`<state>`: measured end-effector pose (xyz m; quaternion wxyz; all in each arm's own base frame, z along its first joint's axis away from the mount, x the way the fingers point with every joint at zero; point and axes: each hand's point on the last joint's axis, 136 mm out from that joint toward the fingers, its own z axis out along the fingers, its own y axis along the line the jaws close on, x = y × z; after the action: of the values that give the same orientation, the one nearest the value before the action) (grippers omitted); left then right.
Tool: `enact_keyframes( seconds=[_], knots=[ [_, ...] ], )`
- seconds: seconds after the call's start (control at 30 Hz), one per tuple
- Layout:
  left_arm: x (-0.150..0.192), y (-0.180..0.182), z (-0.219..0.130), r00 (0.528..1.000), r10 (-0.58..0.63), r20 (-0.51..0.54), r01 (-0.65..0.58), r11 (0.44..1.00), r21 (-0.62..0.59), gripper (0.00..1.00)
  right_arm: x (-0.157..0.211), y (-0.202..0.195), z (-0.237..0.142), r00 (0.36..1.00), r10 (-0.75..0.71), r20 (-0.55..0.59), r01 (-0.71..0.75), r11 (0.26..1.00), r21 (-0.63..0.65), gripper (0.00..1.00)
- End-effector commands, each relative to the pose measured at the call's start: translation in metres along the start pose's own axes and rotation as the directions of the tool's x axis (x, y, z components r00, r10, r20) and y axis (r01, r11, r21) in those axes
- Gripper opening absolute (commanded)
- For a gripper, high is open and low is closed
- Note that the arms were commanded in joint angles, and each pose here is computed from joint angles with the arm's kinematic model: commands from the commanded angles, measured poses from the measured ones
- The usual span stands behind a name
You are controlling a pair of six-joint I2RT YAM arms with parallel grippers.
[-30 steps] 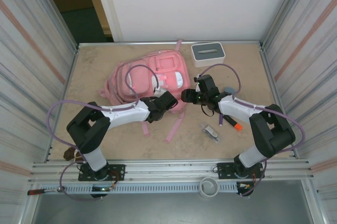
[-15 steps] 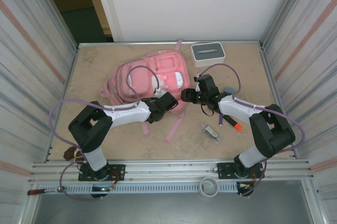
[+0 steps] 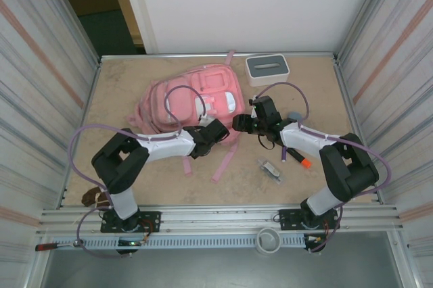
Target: Pack books, pencil case, and school supplies into a backpack
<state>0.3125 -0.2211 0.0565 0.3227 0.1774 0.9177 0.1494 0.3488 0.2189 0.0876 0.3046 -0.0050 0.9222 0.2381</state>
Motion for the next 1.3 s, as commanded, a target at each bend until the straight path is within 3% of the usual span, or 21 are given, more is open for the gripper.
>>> enact_keyframes(
  seconds=[0.0,0.47,0.8,0.87,1.03,1.27],
  knots=[
    [-0.011,-0.004,-0.011,0.998,-0.034,0.048,0.030,0.997,0.066,0.14,0.004,-0.002,0.003,0.999,0.030,-0.015,-0.030,1.000,-0.004,0.66],
    [-0.019,0.000,-0.033,0.986,-0.138,0.095,0.114,0.968,0.223,0.00,0.003,-0.019,-0.001,0.998,0.067,0.006,-0.067,0.994,0.089,0.67],
    [-0.020,-0.004,-0.045,0.971,-0.232,0.058,0.190,0.898,0.398,0.00,0.016,-0.008,0.023,0.997,0.068,-0.043,-0.065,0.995,0.073,0.63],
    [-0.019,-0.003,-0.048,0.967,-0.252,0.046,0.209,0.878,0.430,0.00,0.020,-0.014,0.028,0.997,0.057,-0.052,-0.052,0.994,0.100,0.58],
    [-0.014,0.007,-0.051,0.963,-0.270,0.015,0.233,0.856,0.462,0.00,0.023,-0.025,0.031,0.997,0.055,-0.056,-0.047,0.990,0.134,0.33],
    [0.008,0.030,-0.045,0.973,-0.232,-0.022,0.221,0.889,0.402,0.00,0.019,-0.029,0.026,0.999,0.035,-0.037,-0.029,0.987,0.157,0.00]
  ],
)
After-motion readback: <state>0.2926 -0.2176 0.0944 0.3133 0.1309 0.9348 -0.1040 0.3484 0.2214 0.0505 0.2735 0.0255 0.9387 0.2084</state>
